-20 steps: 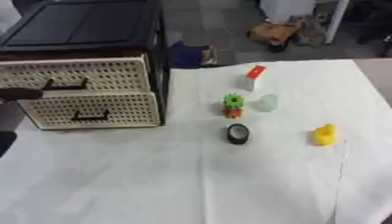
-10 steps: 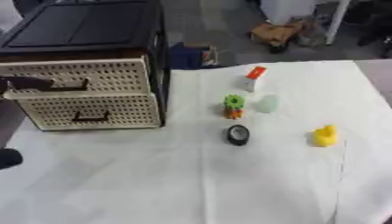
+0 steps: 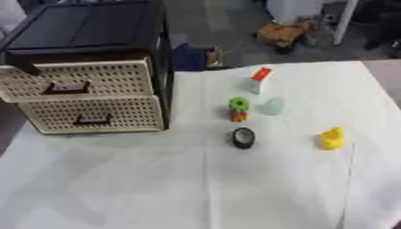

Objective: Pick up objects from table and place into drawer.

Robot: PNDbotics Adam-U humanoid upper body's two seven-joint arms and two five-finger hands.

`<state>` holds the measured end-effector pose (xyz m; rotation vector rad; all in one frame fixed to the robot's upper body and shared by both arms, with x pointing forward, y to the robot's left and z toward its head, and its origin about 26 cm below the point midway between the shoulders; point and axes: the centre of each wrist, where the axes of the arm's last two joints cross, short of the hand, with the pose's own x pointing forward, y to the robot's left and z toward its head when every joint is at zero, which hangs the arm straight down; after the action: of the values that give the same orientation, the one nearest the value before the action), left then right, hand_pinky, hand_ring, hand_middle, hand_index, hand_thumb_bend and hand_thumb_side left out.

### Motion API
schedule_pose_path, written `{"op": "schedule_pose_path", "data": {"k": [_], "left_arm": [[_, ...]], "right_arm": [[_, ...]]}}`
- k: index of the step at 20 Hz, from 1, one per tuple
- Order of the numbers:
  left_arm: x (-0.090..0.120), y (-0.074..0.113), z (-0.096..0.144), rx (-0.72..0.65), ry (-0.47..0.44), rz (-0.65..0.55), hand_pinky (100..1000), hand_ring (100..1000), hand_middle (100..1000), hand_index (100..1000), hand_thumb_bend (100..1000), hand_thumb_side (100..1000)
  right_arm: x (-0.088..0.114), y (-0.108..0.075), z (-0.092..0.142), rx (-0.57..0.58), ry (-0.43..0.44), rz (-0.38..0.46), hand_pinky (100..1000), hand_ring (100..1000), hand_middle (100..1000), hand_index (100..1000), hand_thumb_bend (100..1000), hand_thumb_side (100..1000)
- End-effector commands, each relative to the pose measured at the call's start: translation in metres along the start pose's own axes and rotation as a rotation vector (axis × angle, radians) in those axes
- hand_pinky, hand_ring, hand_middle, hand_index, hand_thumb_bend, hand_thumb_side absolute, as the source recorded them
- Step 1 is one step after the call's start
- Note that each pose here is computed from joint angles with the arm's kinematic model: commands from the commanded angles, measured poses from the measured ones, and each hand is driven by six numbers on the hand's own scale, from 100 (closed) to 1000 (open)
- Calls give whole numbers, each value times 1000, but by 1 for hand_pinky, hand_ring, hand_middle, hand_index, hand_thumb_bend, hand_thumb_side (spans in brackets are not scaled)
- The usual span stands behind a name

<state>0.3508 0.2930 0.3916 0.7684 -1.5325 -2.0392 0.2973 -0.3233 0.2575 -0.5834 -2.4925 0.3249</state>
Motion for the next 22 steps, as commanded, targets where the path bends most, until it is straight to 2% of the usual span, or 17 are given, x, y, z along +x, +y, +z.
{"op": "schedule_pose_path", "data": {"k": [1, 7, 12, 22], "left_arm": [[-10, 8, 5, -18, 11, -25, 100, 100, 100, 910, 888, 1000], [-19, 3, -6, -30, 13, -16, 100, 100, 100, 913, 884, 1000], [-22, -2, -18, -48, 9, -6, 100, 100, 100, 950, 883, 1000], [-29, -16, -31, -93, 17, -13, 100, 100, 100, 913, 843, 1000]], "right_arm": [[8, -3, -5, -1, -34, 6, 654, 530, 588, 928, 100, 1000], [8, -3, -6, -5, -34, -2, 655, 531, 587, 928, 100, 1000], [9, -1, -7, -8, -36, -14, 657, 534, 588, 927, 100, 1000], [9, 0, -7, -14, -37, -31, 657, 535, 587, 927, 100, 1000]]}}
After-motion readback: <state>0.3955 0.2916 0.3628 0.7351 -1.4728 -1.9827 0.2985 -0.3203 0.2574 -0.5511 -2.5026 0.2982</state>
